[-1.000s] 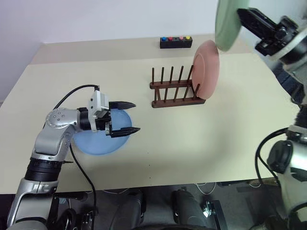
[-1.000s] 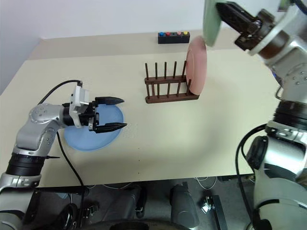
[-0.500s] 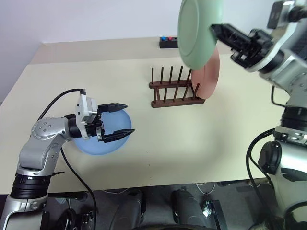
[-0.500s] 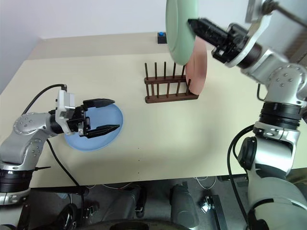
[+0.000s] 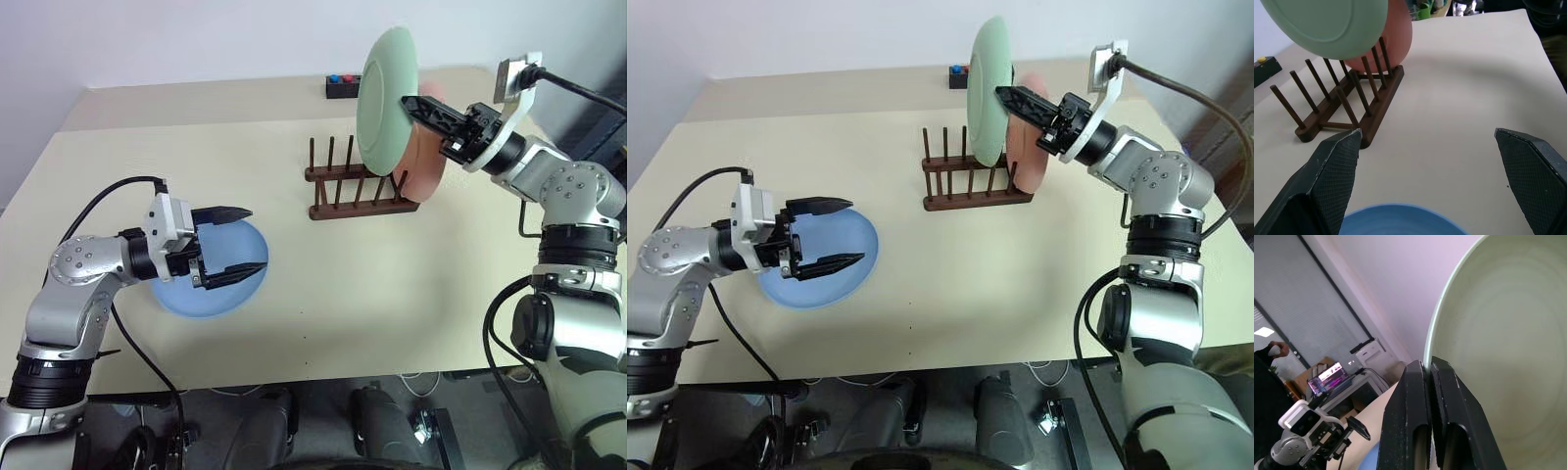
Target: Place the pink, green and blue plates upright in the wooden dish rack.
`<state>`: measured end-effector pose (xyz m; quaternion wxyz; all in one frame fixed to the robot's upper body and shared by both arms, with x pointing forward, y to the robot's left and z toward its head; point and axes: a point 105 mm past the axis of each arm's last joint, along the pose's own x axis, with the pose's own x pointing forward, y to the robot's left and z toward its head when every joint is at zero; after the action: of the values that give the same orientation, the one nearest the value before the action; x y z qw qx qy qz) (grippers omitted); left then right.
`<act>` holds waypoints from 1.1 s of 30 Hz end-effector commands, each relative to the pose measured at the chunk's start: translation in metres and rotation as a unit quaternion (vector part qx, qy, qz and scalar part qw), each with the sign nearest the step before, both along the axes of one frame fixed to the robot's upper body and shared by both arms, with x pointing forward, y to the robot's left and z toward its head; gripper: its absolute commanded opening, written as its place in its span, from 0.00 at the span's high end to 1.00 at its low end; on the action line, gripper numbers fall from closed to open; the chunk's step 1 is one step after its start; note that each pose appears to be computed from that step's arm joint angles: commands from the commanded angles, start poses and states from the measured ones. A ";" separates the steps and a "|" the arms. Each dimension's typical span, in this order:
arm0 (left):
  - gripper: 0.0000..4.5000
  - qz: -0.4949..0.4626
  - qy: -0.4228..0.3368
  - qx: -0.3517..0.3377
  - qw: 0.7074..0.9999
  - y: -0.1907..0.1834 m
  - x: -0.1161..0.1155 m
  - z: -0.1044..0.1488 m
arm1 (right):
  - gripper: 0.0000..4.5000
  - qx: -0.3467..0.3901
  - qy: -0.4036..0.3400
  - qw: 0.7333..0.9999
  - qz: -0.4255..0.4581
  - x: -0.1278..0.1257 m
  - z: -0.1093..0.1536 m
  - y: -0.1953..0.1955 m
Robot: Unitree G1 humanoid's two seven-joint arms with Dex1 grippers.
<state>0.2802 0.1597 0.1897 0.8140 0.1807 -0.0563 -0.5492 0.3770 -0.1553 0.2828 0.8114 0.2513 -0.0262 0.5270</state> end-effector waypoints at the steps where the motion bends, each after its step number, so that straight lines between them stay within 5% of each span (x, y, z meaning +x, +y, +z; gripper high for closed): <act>1: 0.00 -0.009 -0.014 0.015 1.000 -0.002 -0.004 0.002 | 0.99 -0.006 -0.009 1.000 0.001 -0.001 -0.001 0.001; 10: 0.00 -0.027 -0.025 0.025 0.999 -0.012 -0.005 0.006 | 0.99 -0.065 -0.020 0.998 0.008 -0.006 -0.029 0.017; 13: 0.00 -0.030 -0.025 0.023 0.999 -0.013 -0.003 0.005 | 0.80 -0.084 -0.042 0.996 -0.005 -0.006 -0.028 0.013; 20: 0.00 -0.031 -0.024 0.018 0.999 -0.015 -0.003 0.006 | 0.04 -0.103 -0.067 0.991 -0.053 0.005 -0.020 0.004; 28: 0.00 -0.028 -0.022 0.014 0.999 -0.014 -0.003 0.005 | 0.02 -0.146 -0.142 0.973 -0.104 0.010 -0.001 -0.001; 33: 0.00 -0.022 -0.012 0.016 1.000 -0.010 -0.003 0.003 | 0.02 -0.132 -0.240 0.952 -0.137 -0.004 0.033 -0.018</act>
<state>0.2798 0.1487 0.1866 0.7997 0.1981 -0.0534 -0.5642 0.3874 -0.1650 0.2777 0.8823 0.0436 -0.1066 0.4563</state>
